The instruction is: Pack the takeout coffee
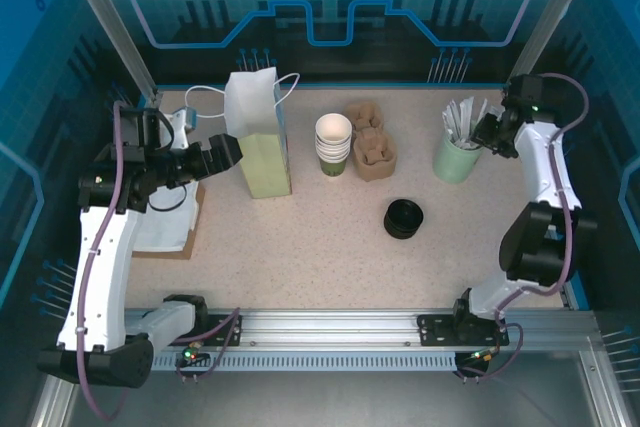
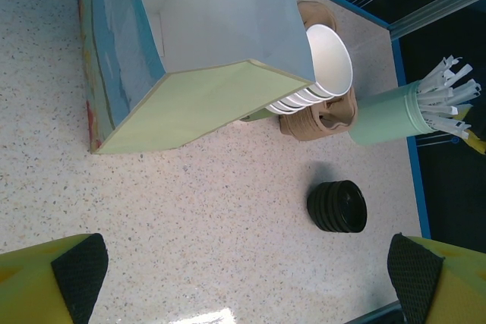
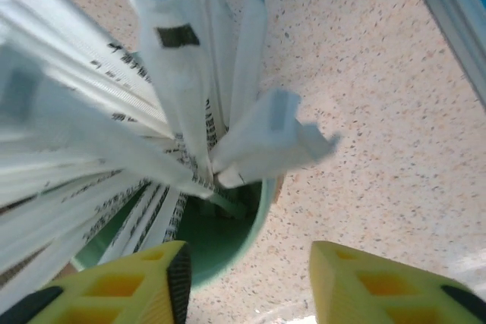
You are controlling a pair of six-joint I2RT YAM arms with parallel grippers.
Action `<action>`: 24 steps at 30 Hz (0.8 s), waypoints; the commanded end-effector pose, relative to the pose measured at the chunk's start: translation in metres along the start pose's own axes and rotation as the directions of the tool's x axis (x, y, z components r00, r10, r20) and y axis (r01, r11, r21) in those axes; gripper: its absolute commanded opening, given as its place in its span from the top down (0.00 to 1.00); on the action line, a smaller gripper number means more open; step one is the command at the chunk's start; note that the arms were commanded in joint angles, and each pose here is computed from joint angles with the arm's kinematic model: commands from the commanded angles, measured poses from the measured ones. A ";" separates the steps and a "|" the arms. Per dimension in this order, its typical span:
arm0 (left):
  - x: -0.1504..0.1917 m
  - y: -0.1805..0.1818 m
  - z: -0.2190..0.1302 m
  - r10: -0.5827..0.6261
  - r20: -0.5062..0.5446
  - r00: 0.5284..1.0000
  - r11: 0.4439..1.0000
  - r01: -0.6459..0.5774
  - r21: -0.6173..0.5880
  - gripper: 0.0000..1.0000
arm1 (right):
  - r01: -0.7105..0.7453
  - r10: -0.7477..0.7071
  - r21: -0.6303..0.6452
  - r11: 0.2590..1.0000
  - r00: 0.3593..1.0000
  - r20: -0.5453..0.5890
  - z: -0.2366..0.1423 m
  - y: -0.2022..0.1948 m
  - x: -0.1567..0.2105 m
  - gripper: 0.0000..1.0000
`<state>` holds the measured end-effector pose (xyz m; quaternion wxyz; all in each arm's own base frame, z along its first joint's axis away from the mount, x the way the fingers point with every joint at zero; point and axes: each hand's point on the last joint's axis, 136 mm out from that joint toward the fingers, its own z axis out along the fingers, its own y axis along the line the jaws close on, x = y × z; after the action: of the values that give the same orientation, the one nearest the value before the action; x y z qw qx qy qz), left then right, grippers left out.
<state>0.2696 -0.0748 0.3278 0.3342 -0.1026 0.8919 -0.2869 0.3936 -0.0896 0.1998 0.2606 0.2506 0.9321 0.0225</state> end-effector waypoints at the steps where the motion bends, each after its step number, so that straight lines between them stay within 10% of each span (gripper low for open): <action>1: 0.007 -0.004 -0.006 -0.006 -0.005 1.000 1.000 0.006 0.026 0.01 | -0.003 0.005 -0.028 1.000 0.997 0.074 -0.029 -0.004 -0.001 0.48; 13: 0.033 -0.036 0.008 -0.064 -0.086 0.994 0.976 0.080 0.201 0.03 | 0.107 -0.070 -0.222 0.969 0.983 0.168 -0.111 0.014 0.064 0.39; 24: 0.083 -0.062 0.080 -0.065 -0.238 0.969 0.963 0.124 0.240 0.02 | 0.220 -0.210 -0.512 0.830 0.975 0.079 -0.143 0.129 0.130 0.39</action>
<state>0.2479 -0.1791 0.2739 0.2272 -0.0410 0.8858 -0.4025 0.2813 0.0675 0.2915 0.3587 0.0724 0.9076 0.2059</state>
